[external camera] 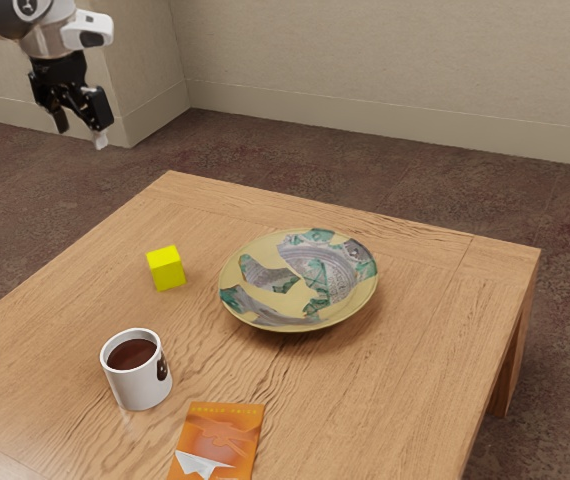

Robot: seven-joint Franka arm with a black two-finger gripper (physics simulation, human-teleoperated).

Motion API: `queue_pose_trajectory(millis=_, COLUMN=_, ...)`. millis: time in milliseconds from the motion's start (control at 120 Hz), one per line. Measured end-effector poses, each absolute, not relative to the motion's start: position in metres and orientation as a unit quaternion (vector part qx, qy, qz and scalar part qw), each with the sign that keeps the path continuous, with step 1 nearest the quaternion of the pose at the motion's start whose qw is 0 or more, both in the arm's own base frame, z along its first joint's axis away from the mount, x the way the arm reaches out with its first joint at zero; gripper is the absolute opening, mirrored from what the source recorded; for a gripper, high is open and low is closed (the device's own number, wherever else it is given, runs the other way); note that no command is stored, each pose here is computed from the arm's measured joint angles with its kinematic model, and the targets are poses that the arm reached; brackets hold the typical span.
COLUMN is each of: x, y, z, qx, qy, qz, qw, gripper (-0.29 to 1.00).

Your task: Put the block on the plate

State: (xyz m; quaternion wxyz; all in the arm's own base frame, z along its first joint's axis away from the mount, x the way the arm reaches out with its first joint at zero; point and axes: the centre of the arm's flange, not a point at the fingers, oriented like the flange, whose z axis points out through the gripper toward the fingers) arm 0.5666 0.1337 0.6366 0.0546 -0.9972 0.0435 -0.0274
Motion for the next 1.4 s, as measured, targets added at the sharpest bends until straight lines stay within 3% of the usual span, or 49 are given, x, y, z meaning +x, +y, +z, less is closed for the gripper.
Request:
queue_pose_trajectory(millis=150, x=0.575, y=0.107, z=0.620, qx=-0.996, qy=0.078, qz=-0.008, qw=0.052, gripper=0.70)
queue_pose_trajectory(millis=392, x=0.617, y=0.167, z=0.507, qx=-0.994, qy=0.097, qz=0.035, qw=0.040, gripper=0.70)
queue_pose_trajectory(millis=617, x=0.652, y=0.190, z=0.423, qx=-0.986, qy=0.164, qz=0.032, qw=0.013, gripper=0.70)
queue_pose_trajectory(millis=1083, x=0.691, y=0.183, z=0.337, qx=-0.955, qy=0.295, qz=0.026, qw=-0.011, gripper=0.70)
queue_pose_trajectory(millis=1400, x=0.705, y=0.191, z=0.317, qx=-0.942, qy=0.336, qz=0.015, qw=-0.012, gripper=0.70)
